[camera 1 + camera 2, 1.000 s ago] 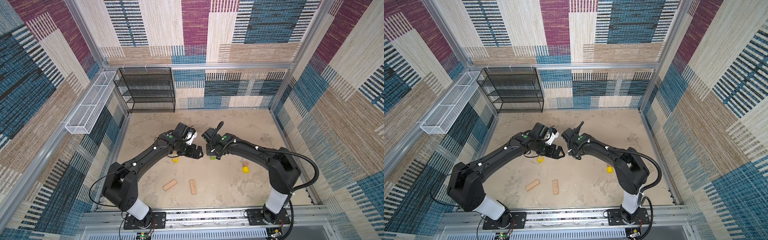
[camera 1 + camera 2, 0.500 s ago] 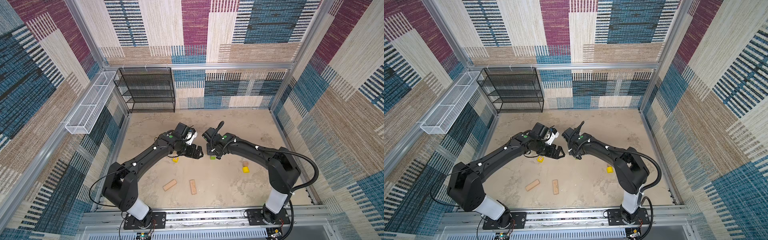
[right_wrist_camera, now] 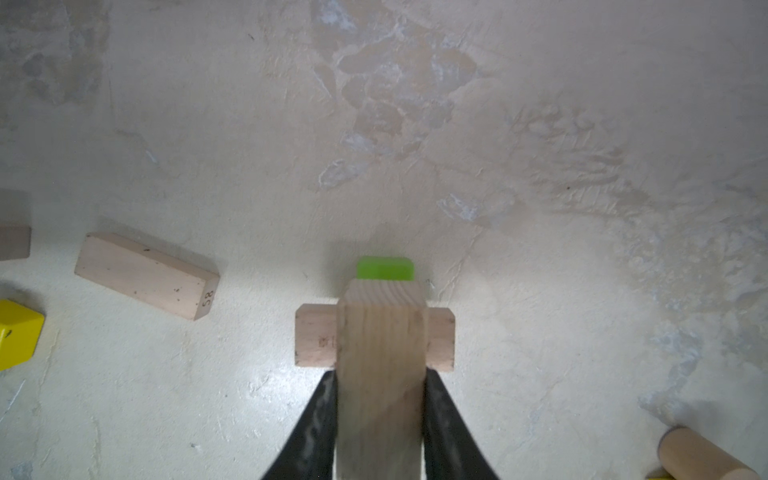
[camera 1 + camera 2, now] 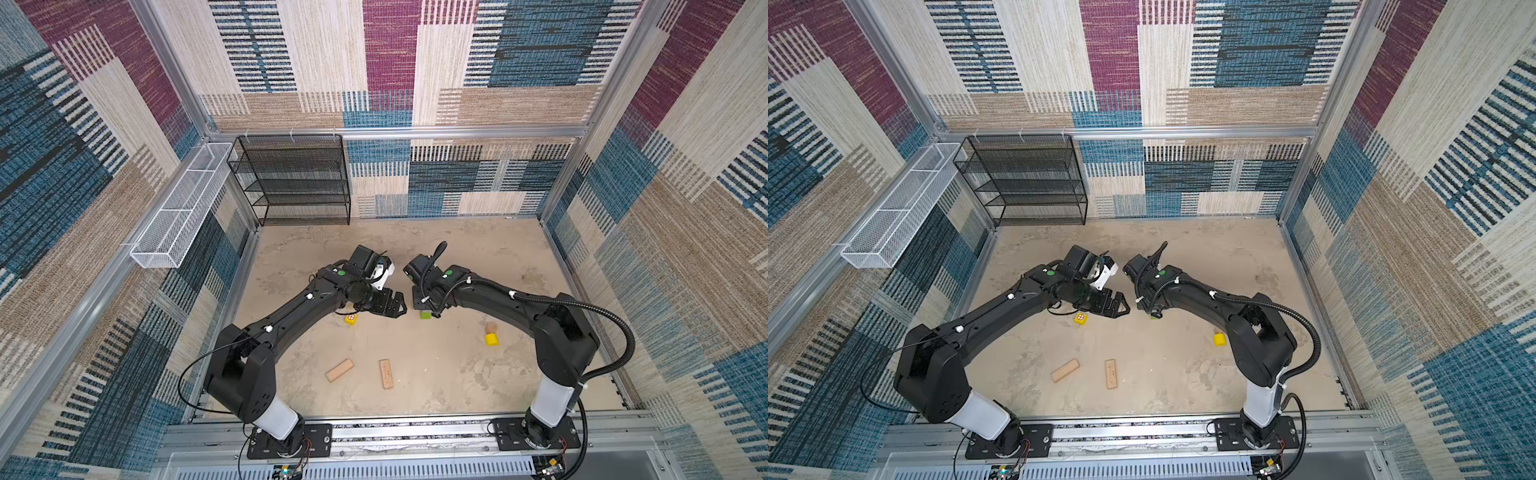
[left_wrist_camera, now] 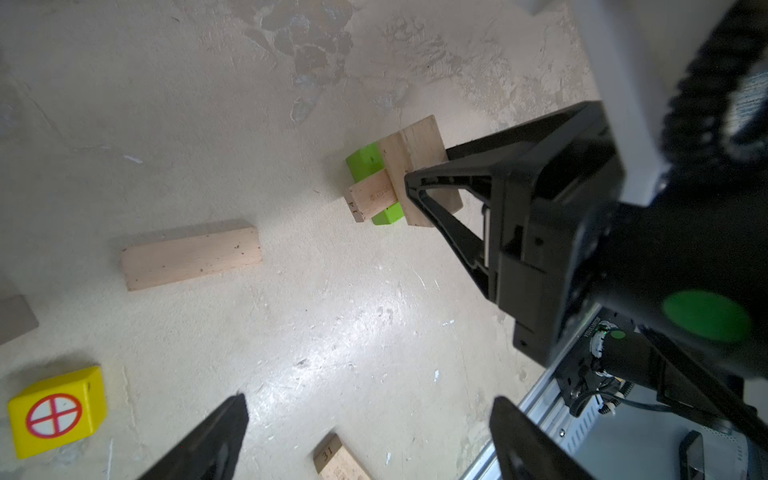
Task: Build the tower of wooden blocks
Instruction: 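Lower the upright wooden block onto the crosswise block with the right gripper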
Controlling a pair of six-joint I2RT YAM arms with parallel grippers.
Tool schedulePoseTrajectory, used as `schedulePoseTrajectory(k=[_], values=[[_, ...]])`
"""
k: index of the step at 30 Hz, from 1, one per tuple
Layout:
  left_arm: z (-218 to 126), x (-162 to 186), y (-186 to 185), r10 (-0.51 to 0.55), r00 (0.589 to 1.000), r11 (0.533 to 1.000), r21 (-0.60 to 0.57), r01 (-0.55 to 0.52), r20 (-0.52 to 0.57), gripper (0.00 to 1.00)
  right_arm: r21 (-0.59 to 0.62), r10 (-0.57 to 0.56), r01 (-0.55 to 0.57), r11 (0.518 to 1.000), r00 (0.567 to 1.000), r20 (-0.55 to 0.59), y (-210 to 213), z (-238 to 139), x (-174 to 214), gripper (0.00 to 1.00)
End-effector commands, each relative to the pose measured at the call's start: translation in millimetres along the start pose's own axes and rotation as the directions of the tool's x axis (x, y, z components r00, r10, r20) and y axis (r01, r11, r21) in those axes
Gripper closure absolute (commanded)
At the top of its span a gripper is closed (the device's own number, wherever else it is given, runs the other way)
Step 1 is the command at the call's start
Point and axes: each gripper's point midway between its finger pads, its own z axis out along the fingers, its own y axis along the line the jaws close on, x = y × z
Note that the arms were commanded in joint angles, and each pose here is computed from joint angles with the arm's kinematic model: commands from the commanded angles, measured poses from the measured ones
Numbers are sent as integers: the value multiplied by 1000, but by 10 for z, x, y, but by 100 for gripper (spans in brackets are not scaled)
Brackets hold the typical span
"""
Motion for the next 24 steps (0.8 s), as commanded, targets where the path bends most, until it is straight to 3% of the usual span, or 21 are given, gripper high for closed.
schedulePoseTrajectory(k=[1, 24], values=[[-17, -25, -38, -4, 1000, 1000, 18, 4, 13, 4, -10, 0, 0, 1000, 1000, 8, 25, -15, -31, 77], [-27, -25, -44, -4, 1000, 1000, 20, 4, 16, 4, -11, -24, 23, 1000, 1000, -21, 47, 60, 23, 67]])
